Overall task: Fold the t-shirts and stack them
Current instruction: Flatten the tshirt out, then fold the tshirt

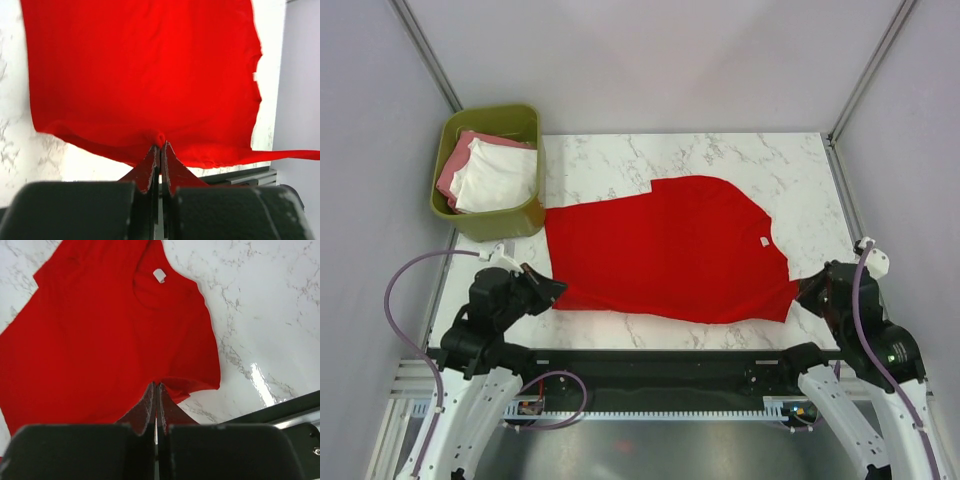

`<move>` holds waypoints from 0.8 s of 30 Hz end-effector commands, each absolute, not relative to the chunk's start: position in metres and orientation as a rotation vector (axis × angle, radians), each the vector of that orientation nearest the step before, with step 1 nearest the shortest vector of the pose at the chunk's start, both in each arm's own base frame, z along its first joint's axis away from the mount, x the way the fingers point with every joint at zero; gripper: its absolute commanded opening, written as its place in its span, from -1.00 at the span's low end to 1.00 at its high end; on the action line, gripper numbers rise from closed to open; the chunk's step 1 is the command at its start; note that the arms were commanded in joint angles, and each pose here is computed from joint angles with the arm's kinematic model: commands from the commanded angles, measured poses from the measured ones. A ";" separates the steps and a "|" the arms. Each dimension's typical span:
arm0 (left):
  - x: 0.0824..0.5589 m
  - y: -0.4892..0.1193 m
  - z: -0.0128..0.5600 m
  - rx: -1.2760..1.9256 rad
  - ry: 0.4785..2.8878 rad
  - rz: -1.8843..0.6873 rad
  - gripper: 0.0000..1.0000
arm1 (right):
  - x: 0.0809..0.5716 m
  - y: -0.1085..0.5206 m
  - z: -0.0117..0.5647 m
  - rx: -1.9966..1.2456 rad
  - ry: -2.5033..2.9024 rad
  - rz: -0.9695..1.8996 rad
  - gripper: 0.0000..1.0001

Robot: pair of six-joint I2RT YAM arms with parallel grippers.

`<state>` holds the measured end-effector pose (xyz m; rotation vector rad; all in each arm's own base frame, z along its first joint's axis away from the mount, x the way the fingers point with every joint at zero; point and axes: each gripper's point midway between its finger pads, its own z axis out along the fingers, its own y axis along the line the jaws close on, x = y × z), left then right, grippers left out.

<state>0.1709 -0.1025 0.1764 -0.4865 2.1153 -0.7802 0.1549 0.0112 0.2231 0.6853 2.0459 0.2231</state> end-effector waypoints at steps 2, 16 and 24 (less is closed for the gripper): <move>0.160 -0.101 0.159 -0.631 2.215 -0.770 -0.96 | 0.155 0.016 0.202 0.702 2.165 0.185 -1.00; 0.176 -0.074 0.124 -0.947 2.253 -0.539 -0.96 | 0.242 0.028 0.196 0.574 2.256 0.019 -1.00; 0.191 -0.072 0.101 -0.973 2.320 -0.441 -0.96 | 0.294 0.033 0.200 0.508 2.256 -0.062 -1.00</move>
